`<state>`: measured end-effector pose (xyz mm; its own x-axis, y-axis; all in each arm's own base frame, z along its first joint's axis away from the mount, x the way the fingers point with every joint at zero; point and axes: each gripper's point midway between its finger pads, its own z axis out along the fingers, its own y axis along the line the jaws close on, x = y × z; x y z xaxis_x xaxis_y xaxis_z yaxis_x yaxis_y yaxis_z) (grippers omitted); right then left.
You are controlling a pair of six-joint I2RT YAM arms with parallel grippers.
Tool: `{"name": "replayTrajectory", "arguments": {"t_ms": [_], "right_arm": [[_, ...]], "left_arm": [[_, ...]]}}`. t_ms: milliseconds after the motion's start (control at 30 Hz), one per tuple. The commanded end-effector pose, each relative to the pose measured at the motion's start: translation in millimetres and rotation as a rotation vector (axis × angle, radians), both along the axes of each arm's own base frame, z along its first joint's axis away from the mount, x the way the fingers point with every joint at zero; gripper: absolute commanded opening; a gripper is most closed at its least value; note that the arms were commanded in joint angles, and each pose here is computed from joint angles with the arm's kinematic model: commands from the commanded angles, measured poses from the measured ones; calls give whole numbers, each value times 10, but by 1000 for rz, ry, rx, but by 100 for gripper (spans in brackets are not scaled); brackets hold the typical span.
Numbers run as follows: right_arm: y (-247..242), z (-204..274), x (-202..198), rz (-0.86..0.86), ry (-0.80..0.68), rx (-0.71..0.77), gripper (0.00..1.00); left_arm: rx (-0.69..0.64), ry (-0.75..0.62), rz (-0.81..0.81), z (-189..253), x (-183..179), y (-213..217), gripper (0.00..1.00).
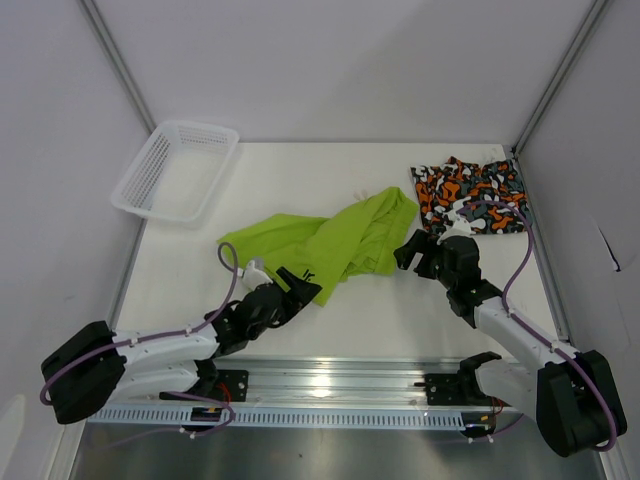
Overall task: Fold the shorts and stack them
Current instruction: Flatten the shorts out
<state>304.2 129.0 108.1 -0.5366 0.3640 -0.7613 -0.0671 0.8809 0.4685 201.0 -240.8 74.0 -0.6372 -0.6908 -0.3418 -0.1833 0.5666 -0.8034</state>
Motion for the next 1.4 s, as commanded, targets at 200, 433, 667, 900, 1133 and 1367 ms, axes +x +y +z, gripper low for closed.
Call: {"name": "replayTrajectory", "arguments": {"t_ms": [200, 433, 667, 900, 1133, 1367], "right_arm": [[11, 36, 35, 4, -34, -13, 93], [17, 54, 35, 5, -39, -10, 93], [-24, 54, 43, -19, -43, -22, 93], [-42, 67, 39, -26, -48, -23, 93], [-40, 69, 36, -25, -48, -21, 93], [-44, 62, 33, -26, -45, -24, 93]], "left_arm": [[-136, 10, 126, 136, 223, -105, 81], [-125, 36, 154, 62, 227, -69, 80], [-124, 50, 153, -13, 278, -166, 77], [-129, 54, 176, -77, 334, -205, 70], [-130, 22, 196, -21, 392, -190, 59], [-155, -3, 198, 20, 450, -242, 53]]}}
